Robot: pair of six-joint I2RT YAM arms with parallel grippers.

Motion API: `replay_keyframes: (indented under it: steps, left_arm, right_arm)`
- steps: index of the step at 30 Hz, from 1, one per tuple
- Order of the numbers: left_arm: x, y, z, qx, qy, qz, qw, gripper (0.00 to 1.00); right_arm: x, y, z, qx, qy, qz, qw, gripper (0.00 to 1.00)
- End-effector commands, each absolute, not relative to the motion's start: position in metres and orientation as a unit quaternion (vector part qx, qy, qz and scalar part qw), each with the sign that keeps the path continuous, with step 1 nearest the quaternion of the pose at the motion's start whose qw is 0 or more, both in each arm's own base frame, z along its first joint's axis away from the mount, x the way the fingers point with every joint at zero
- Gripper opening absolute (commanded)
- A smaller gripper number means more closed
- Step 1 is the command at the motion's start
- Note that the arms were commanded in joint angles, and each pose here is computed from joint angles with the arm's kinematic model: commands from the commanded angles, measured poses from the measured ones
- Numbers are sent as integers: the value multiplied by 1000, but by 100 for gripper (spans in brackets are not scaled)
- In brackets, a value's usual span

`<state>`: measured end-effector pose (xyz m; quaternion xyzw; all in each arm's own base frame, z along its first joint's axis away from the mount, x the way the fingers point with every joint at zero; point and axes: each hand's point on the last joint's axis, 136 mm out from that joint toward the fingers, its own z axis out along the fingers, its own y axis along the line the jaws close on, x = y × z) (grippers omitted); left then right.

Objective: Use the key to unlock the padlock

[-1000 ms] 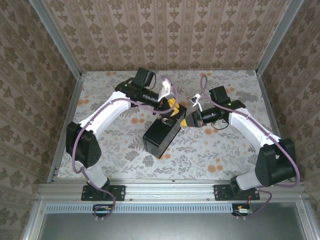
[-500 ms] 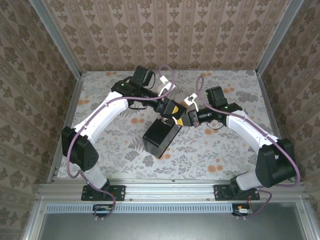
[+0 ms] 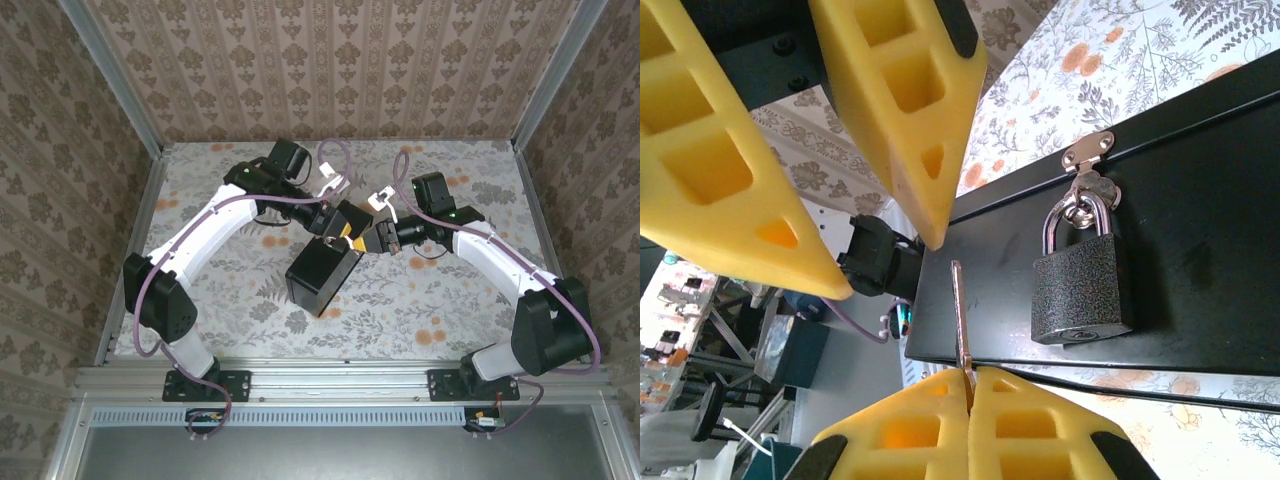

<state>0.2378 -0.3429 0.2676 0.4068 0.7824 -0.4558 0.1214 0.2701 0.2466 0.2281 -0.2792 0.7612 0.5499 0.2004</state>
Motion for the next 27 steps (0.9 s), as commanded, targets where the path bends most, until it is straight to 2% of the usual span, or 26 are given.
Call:
replay_keyframes:
  steps: [1, 14, 21, 27]
  left_arm:
    - [225, -342, 264, 422, 773, -463, 99, 26]
    - [234, -341, 254, 420, 783, -449, 96, 27]
    - [243, -329, 270, 408, 777, -464, 120, 27]
    - [240, -330, 259, 411, 781, -460, 101, 30]
  right_arm:
    - [267, 246, 242, -299, 741, 560, 219, 0]
    - [263, 245, 246, -304, 733, 567, 220, 0]
    - [266, 245, 240, -296, 744, 560, 212, 0]
    - [263, 248, 250, -307, 733, 567, 217, 0]
